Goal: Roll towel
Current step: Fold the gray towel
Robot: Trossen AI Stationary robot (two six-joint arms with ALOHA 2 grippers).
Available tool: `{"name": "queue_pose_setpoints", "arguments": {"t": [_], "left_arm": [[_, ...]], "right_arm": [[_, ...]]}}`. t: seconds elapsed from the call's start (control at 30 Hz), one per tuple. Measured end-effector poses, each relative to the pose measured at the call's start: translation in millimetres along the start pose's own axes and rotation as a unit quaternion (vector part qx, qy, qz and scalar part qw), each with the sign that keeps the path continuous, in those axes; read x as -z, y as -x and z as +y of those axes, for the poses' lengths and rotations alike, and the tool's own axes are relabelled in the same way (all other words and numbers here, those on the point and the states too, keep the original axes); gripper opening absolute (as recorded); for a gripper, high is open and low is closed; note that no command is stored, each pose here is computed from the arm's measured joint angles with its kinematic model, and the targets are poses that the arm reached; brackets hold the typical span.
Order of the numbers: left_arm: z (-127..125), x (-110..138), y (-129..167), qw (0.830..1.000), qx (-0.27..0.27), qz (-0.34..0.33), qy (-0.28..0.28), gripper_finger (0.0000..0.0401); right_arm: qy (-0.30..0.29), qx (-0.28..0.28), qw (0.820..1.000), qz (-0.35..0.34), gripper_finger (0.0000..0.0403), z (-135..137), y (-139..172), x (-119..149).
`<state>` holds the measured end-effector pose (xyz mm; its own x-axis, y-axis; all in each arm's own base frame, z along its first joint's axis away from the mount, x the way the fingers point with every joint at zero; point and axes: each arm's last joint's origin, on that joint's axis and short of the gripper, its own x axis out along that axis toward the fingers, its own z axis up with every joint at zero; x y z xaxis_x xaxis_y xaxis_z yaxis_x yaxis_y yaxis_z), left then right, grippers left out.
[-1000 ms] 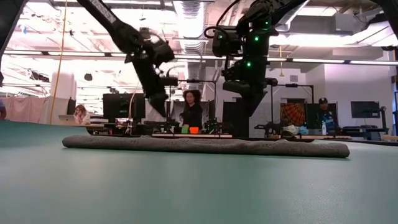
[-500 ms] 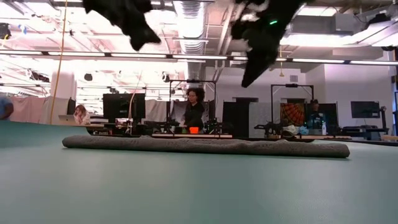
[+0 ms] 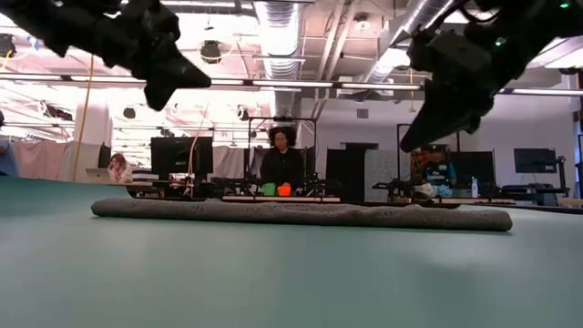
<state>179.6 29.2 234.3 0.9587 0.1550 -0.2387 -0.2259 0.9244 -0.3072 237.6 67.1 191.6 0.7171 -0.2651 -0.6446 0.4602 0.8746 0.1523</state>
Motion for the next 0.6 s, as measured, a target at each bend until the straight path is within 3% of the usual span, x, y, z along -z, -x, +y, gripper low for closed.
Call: {"name": "queue_pose_setpoints", "arguments": {"t": [0.13,0.3,0.6], "left_arm": [[-9,21,-3,0.999,-0.024,0.021,-0.013,0.0000],[-12,45,-8,0.998,-0.022,0.062,-0.022,0.0000],[-24,72,-15,0.996,-0.013,0.084,-0.025,0.0000]], "right_arm": [[-0.034,0.041,0.998,-0.025,0.0015,12,-5,17],[-0.081,0.068,0.994,-0.009,0.0015,18,-21,36],[-0.115,0.068,0.991,0.011,0.0014,38,-34,55]]}}
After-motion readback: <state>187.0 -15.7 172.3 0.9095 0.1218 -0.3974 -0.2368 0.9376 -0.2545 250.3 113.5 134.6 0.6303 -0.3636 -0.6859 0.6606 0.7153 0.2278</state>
